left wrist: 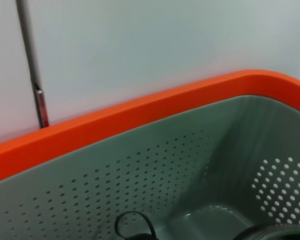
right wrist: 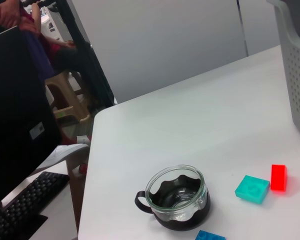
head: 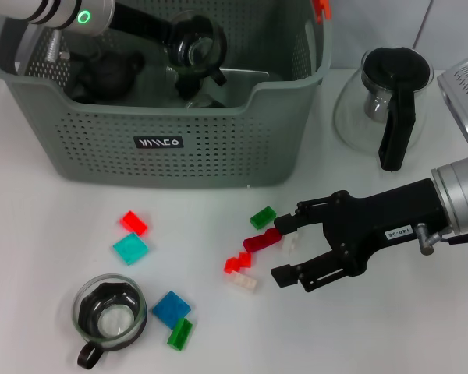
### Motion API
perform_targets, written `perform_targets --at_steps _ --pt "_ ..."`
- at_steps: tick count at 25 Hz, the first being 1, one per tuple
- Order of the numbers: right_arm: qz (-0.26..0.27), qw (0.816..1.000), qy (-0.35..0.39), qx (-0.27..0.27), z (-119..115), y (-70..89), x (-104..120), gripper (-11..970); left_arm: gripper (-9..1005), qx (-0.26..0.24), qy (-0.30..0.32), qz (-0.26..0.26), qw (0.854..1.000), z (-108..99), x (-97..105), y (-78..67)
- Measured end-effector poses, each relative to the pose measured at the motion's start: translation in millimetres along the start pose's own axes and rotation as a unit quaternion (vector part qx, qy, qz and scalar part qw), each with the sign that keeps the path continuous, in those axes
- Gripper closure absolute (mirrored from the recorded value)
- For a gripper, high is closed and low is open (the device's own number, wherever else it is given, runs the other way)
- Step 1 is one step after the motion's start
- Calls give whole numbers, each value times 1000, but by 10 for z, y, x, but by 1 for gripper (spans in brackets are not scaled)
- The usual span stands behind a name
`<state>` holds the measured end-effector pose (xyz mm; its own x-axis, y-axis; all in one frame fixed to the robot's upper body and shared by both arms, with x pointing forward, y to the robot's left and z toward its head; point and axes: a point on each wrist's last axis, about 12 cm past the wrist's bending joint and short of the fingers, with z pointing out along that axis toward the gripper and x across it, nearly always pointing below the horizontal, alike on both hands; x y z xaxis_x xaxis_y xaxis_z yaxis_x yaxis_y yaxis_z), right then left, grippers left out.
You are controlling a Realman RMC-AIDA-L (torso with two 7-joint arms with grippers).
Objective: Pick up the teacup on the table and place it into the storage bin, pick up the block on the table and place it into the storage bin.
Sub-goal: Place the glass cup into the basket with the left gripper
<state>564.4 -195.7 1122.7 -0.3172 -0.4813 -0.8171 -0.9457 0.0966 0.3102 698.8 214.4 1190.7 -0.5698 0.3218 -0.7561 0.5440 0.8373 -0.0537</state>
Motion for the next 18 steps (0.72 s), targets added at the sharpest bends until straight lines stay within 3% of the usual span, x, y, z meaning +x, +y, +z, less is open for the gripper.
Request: perform_targets --at_steps 18 --pt "-1 1000 1 5 4 -12 2 48 951 4 1 -3 1000 -28 -11 11"
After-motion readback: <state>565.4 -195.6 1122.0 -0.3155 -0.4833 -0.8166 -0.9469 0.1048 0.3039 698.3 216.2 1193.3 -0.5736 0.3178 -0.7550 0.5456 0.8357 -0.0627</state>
